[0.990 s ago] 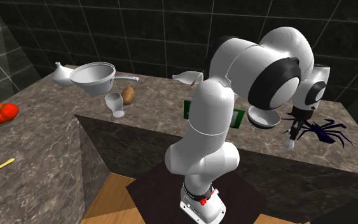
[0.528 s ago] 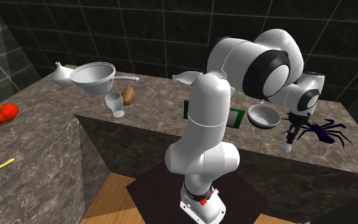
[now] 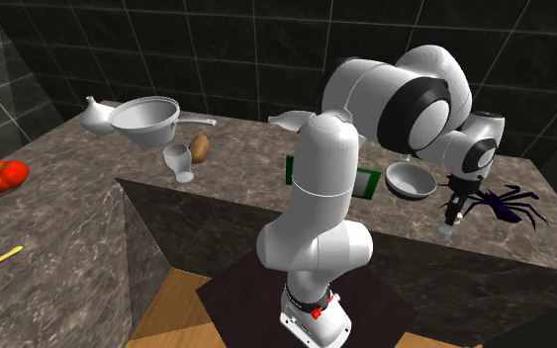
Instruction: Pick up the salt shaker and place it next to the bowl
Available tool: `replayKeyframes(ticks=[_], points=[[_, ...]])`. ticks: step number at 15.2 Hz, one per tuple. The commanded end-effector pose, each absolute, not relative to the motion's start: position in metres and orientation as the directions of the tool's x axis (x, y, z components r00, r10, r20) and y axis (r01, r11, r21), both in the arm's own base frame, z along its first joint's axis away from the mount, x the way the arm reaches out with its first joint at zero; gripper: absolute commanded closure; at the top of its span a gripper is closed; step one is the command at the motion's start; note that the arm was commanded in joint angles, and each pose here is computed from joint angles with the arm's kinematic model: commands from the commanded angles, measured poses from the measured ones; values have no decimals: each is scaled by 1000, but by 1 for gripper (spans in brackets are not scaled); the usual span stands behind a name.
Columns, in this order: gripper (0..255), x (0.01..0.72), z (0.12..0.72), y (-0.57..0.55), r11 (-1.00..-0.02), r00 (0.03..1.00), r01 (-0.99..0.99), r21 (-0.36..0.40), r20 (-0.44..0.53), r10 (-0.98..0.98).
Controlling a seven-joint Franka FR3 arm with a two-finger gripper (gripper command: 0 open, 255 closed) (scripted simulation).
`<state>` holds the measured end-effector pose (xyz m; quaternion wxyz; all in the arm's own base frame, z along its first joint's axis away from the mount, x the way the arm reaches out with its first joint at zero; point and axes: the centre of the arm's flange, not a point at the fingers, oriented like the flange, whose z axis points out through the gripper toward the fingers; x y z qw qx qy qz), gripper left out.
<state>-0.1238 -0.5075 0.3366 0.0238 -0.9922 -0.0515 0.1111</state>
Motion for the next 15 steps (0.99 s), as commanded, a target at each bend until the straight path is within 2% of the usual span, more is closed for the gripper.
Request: replayKeyframes(ticks=[1,4,8,15], points=[[0,-124,337,-508,-994,970,97,-59,-218,107],[0,-124,337,-508,-994,970,97,-59,-218,107],[0,-113,385,-509,-994,970,97,-59,-218,107],[0,-113,385,-509,-994,970,97,-59,-218,107]])
